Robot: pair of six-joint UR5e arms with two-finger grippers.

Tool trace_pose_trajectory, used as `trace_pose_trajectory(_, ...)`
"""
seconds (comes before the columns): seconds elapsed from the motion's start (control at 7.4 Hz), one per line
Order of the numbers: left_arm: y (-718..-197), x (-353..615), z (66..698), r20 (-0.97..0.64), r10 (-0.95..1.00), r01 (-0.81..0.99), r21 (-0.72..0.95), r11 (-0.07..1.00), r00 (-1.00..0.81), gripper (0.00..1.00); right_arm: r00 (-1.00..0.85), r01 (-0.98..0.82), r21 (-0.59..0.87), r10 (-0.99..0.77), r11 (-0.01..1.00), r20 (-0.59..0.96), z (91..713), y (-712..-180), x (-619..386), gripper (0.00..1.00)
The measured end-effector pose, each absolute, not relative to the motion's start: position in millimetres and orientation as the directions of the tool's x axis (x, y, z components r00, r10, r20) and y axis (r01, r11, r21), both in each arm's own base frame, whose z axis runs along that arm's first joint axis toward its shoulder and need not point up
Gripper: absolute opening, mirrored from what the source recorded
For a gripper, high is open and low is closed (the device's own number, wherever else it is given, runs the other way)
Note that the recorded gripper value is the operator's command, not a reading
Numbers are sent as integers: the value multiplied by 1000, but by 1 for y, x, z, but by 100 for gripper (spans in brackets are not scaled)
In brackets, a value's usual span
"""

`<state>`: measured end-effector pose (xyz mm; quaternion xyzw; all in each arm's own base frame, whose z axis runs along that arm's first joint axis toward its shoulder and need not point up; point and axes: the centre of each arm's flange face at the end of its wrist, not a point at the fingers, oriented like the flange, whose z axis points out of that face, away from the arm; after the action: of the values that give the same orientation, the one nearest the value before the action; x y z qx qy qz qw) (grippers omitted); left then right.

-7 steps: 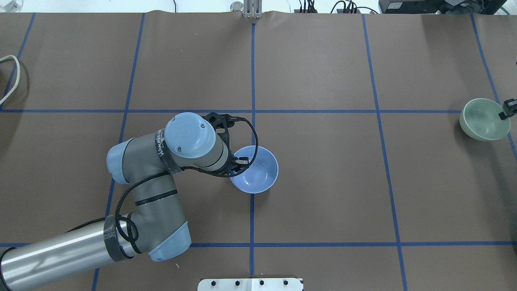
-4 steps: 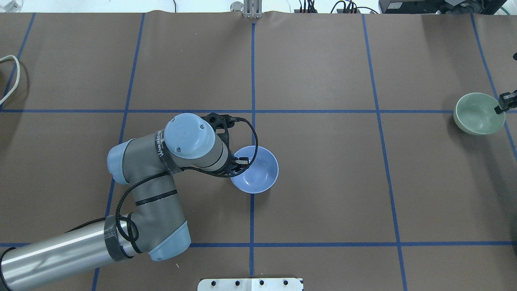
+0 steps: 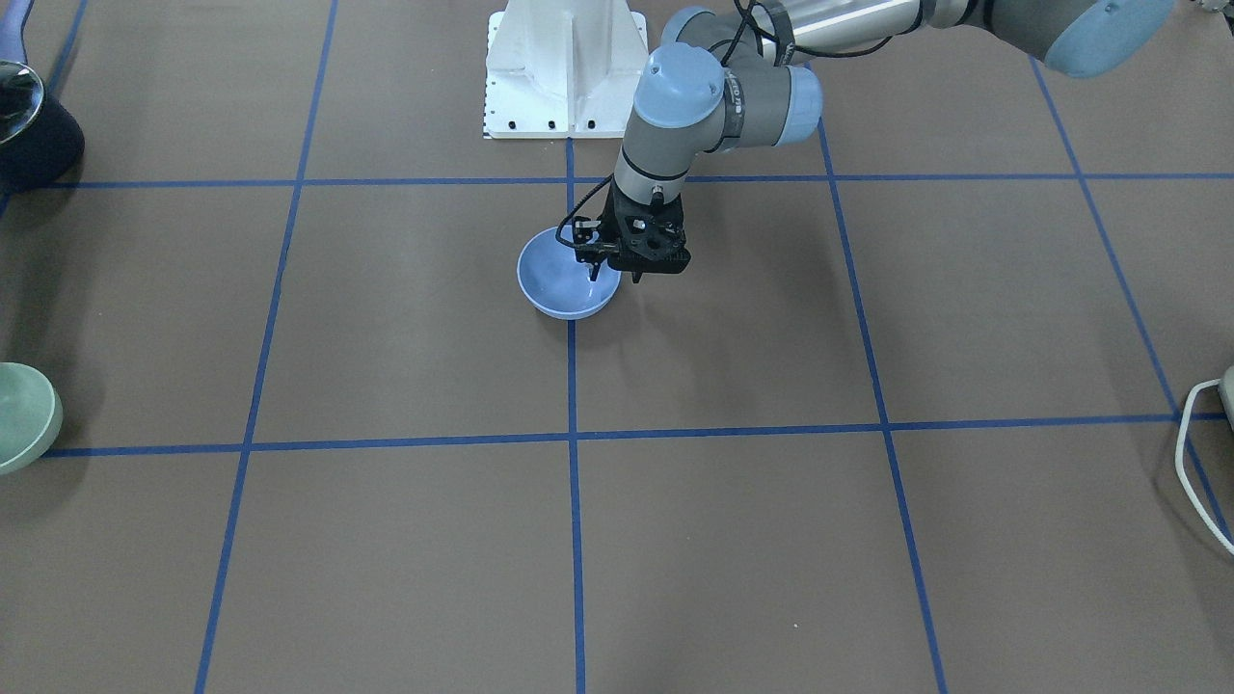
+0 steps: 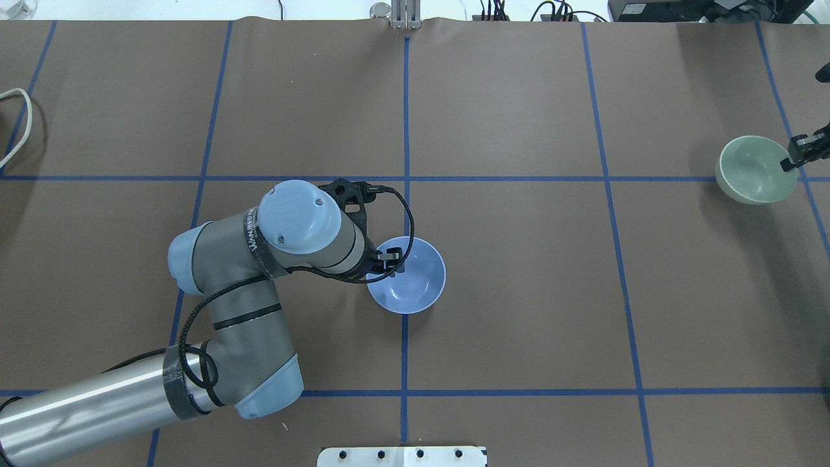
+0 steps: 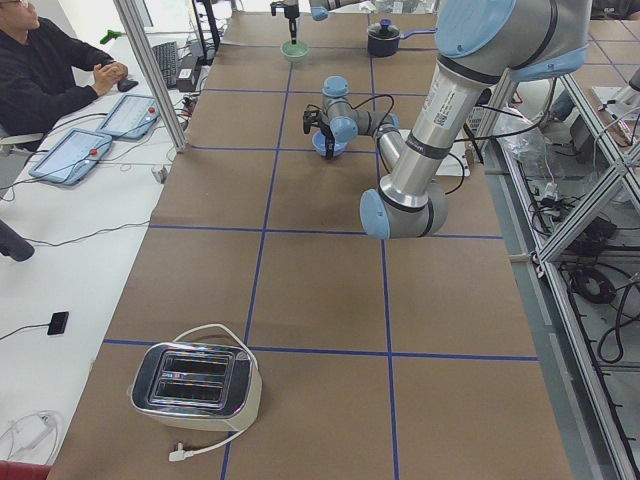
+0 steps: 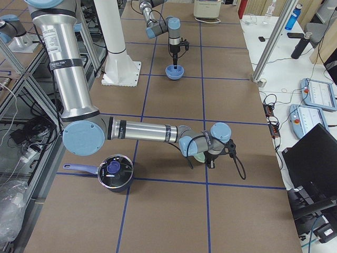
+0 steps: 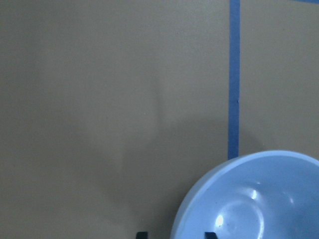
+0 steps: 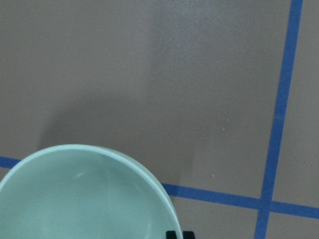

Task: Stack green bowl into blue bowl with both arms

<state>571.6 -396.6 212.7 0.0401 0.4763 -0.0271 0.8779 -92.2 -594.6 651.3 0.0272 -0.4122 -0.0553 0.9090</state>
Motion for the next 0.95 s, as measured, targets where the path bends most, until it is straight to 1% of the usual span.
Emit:
trace_pose_trajectory(0.27,-407,524,212,-855,4,99,64,993,519,97,616,7,69,-59,998,786,604,-606,-99,0)
trace_pose_trajectory(0.41,-421,488,221,-860,22,85,76,994,510,97,589,-35,48,-18,998,808,570,-613,-108,0)
trace_pose_trajectory(0.68,-452,410,259,-850,79,52,125,991,521,97,538,-89,2,47,996,842,501,-617,-142,0)
trace_pose_trajectory(0.95,-477,328,314,-825,152,19,193,981,545,97,484,-135,-62,121,989,867,420,-598,-197,0)
